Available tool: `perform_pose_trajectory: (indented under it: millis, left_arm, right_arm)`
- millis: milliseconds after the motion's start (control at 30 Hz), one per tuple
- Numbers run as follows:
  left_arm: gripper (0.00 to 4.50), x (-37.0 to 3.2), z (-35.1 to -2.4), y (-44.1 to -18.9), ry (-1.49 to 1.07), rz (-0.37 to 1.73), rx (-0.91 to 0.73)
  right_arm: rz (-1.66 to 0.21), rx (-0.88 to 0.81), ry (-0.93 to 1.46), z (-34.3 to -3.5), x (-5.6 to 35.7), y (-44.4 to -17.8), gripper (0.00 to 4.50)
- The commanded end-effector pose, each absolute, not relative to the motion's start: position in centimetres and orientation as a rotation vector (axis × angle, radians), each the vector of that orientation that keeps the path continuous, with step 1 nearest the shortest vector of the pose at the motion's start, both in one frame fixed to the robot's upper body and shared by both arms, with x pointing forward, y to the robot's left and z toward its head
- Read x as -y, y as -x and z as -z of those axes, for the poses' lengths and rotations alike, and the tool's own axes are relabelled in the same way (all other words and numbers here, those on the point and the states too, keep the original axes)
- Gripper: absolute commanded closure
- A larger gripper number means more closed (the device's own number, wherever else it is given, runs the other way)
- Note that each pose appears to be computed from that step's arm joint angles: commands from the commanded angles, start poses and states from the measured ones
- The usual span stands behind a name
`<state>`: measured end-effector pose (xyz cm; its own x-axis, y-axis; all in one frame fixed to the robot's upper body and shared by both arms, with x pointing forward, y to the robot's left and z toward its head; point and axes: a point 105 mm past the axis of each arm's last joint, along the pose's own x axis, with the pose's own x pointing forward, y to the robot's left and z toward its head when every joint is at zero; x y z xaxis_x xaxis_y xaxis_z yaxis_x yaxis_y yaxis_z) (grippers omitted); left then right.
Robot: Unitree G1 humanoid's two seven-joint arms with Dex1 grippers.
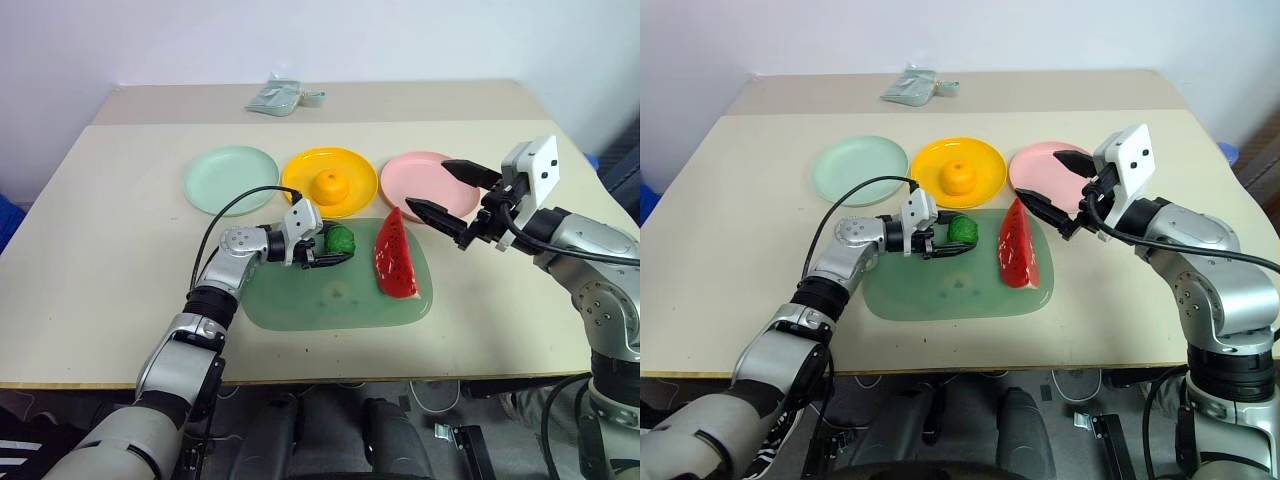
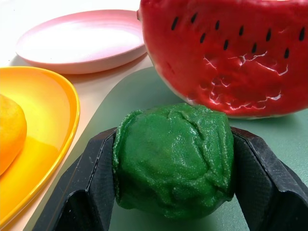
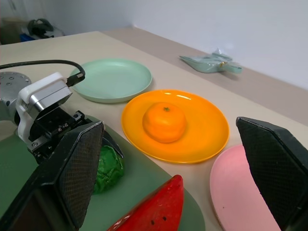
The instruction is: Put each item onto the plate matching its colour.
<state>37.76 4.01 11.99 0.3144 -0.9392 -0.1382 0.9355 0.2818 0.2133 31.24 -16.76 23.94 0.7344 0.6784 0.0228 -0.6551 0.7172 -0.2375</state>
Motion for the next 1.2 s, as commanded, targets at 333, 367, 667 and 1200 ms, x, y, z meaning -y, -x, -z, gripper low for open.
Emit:
perform_pose_trajectory:
  millis: [333,367,667,1200]
  left_arm:
    - [1.83,-13.7,-21.3,-44.9,-0.024,0.549,0.262]
    - [1.83,-14.8,-21.4,-45.5,-0.036,0.464,0.259]
    - [1.83,-19.7,-19.2,-47.2,-0.075,0.089,0.163]
    - [0.07,-16.7,-24.2,-44.0,0.056,0.601,0.437]
  right_arm:
    - [-0.745,0.16,0.233,-25.0,16.5,-31.1,0.0]
    - [-0.747,0.161,0.233,-25.0,16.4,-31.2,0.0]
    - [-0.755,0.16,0.242,-25.1,16.2,-31.3,0.0]
    - [-0.736,0.096,0.25,-23.8,16.3,-31.2,0.0]
